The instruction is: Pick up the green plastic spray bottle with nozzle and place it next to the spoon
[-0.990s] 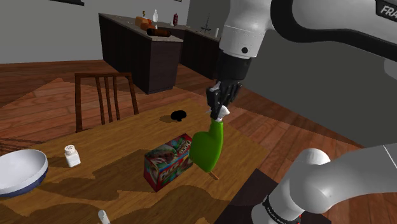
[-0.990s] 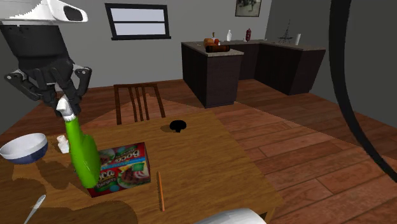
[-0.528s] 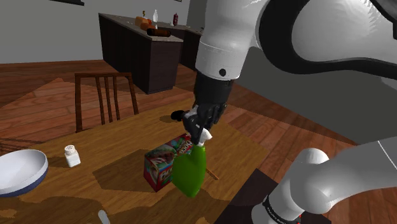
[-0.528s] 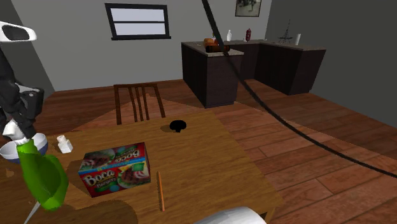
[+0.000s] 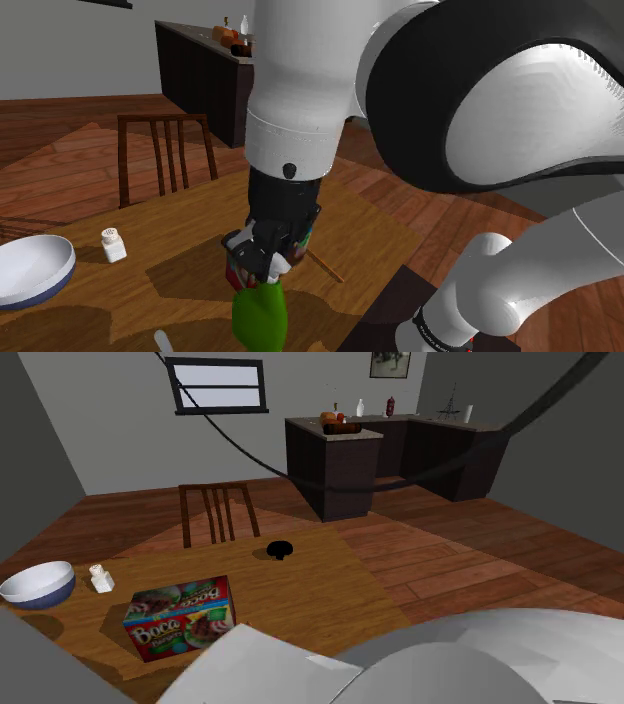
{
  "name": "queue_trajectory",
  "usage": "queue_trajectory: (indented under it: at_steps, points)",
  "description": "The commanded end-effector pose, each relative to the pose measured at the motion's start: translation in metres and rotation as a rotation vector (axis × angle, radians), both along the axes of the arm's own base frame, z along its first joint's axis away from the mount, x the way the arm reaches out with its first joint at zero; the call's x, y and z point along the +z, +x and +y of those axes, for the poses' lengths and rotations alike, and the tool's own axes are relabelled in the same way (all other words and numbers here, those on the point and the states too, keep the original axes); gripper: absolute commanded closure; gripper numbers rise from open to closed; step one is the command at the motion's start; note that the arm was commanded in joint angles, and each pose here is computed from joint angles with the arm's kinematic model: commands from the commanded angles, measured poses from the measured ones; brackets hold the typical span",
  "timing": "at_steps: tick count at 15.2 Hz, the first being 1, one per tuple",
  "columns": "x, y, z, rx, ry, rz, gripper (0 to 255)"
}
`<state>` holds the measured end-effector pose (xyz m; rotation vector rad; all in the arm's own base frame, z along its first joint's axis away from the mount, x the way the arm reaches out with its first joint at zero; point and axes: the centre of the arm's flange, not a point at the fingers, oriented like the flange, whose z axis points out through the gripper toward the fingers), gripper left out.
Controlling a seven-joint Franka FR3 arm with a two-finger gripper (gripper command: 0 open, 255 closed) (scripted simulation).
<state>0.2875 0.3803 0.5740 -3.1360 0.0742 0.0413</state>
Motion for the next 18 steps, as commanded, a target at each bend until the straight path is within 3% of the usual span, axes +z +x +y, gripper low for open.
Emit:
queue_trajectory:
  at_steps: [1, 15, 18]
  points:
    - [-0.006, -0.003, 0.025, -0.002, 0.002, 0.000, 255]
    - [-0.063, -0.025, 0.199, -0.002, 0.002, 0.000, 255]
    - [-0.075, -0.026, 0.204, -0.002, 0.002, 0.000, 255]
